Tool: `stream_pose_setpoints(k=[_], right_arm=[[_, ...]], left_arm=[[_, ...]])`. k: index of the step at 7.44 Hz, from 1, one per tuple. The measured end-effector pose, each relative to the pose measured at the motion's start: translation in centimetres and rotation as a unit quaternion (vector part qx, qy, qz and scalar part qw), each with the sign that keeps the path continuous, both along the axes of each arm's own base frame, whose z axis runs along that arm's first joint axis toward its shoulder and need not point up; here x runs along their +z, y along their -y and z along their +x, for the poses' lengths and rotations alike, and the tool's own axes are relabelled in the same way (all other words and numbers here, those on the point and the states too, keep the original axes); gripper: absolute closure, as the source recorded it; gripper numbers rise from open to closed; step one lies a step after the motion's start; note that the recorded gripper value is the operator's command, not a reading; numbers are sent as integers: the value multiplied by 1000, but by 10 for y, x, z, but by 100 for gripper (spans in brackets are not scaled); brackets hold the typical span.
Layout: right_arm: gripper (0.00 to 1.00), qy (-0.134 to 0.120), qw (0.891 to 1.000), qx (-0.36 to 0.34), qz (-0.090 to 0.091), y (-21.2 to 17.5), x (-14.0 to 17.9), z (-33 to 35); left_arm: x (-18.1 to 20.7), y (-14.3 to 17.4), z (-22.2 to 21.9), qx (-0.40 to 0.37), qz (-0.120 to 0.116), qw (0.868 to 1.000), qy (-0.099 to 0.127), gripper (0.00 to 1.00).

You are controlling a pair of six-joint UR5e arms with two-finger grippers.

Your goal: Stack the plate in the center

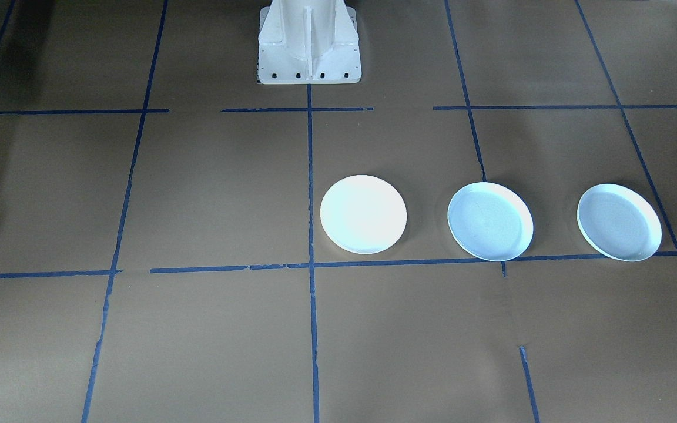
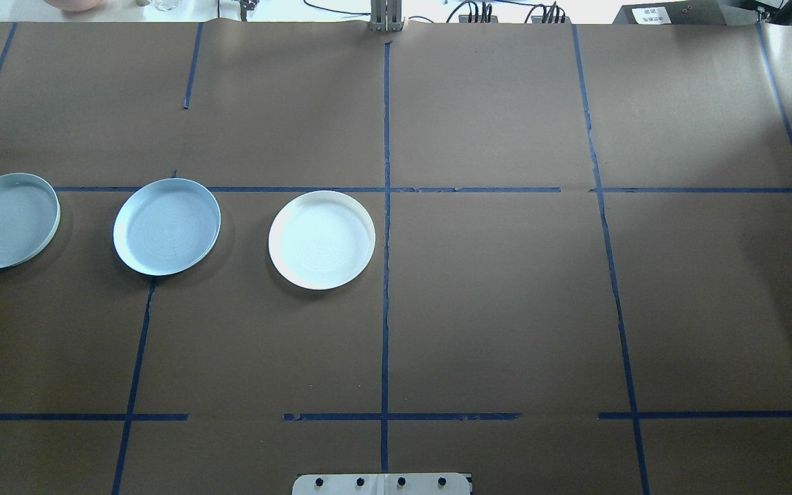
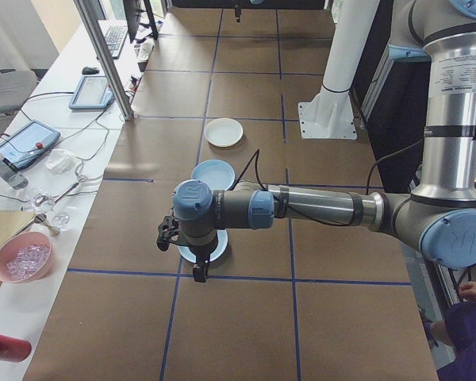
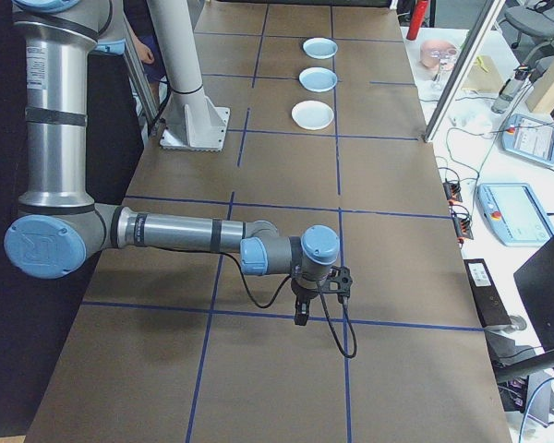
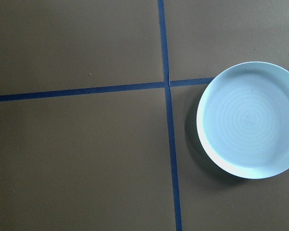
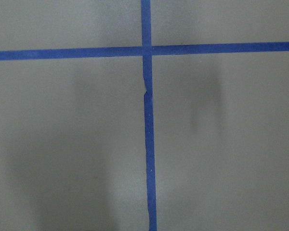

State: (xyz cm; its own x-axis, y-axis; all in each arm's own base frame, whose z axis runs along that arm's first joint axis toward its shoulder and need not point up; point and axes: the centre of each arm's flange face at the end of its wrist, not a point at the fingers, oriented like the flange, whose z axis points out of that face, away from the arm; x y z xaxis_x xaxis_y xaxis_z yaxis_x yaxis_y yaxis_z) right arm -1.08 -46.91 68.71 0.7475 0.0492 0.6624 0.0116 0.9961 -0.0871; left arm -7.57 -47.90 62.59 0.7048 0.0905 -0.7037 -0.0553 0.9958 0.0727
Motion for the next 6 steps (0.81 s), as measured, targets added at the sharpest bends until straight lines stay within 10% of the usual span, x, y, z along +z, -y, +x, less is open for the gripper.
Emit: stream_pose_setpoints(k=[6], right_arm=[[0,0,1000,0,0,0,0,0]], left_arm=[[-6,20,8,-28,40,999,3,0]])
